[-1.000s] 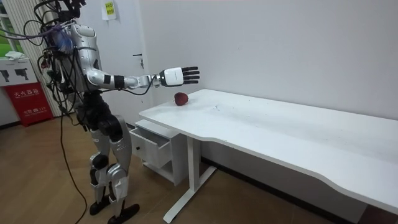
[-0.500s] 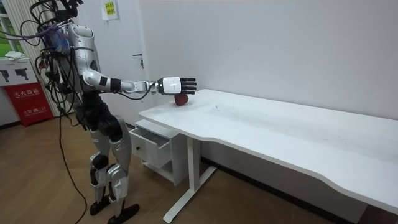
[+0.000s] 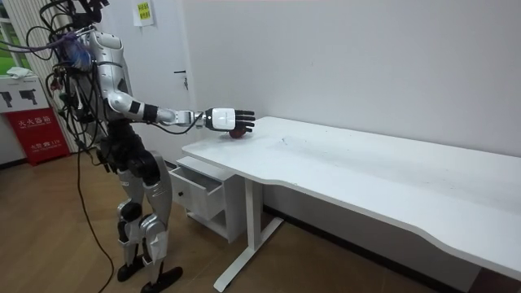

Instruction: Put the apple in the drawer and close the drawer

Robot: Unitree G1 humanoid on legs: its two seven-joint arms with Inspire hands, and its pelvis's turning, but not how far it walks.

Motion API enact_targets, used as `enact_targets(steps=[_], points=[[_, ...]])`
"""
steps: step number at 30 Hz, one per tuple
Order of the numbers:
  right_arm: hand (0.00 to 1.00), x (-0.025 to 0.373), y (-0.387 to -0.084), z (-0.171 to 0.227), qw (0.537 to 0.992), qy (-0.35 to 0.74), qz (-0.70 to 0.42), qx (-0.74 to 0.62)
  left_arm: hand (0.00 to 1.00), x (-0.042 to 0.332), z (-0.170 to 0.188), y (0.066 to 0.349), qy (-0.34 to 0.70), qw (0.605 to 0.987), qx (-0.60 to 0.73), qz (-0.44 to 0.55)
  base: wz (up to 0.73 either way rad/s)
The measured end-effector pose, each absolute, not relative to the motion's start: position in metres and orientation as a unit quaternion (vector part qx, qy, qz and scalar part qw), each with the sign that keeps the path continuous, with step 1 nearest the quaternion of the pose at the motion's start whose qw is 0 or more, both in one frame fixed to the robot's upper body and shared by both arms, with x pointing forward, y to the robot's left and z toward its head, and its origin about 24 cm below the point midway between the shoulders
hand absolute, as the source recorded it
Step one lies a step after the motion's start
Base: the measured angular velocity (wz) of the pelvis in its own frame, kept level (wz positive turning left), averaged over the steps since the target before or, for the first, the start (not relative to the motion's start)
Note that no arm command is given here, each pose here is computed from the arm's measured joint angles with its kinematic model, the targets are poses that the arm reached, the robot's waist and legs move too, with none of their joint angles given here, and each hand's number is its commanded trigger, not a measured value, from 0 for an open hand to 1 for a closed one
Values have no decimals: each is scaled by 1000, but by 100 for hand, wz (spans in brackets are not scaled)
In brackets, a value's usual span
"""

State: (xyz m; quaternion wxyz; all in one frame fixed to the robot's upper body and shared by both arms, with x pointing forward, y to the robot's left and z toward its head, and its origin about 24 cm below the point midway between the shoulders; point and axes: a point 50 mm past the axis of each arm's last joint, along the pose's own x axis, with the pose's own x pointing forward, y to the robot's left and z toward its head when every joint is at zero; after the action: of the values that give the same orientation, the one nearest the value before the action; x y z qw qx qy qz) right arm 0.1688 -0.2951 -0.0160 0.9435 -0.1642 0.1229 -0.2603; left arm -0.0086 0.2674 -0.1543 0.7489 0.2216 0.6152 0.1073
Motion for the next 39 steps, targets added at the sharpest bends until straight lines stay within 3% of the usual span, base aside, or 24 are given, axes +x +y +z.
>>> enact_targets(steps=[7,23,24,25,26,39], points=[[0,156,-298,-35,935,169,-263,-167,0,-9,-154,267,614,748,228,109,0],[0,154,-300,-39,934,181,-235,-198,0,-6,-154,267,610,751,238,87,3],[45,154,-301,-39,934,181,-234,-199,0,-6,-154,267,610,750,238,86,7],[82,154,-301,-39,935,181,-233,-198,0,-6,-154,267,611,750,237,85,7],[100,153,-302,-40,934,182,-234,-198,0,-6,-154,267,611,751,237,84,4],[100,162,-331,-36,917,180,-295,-201,0,-4,-153,268,606,756,234,76,0]])
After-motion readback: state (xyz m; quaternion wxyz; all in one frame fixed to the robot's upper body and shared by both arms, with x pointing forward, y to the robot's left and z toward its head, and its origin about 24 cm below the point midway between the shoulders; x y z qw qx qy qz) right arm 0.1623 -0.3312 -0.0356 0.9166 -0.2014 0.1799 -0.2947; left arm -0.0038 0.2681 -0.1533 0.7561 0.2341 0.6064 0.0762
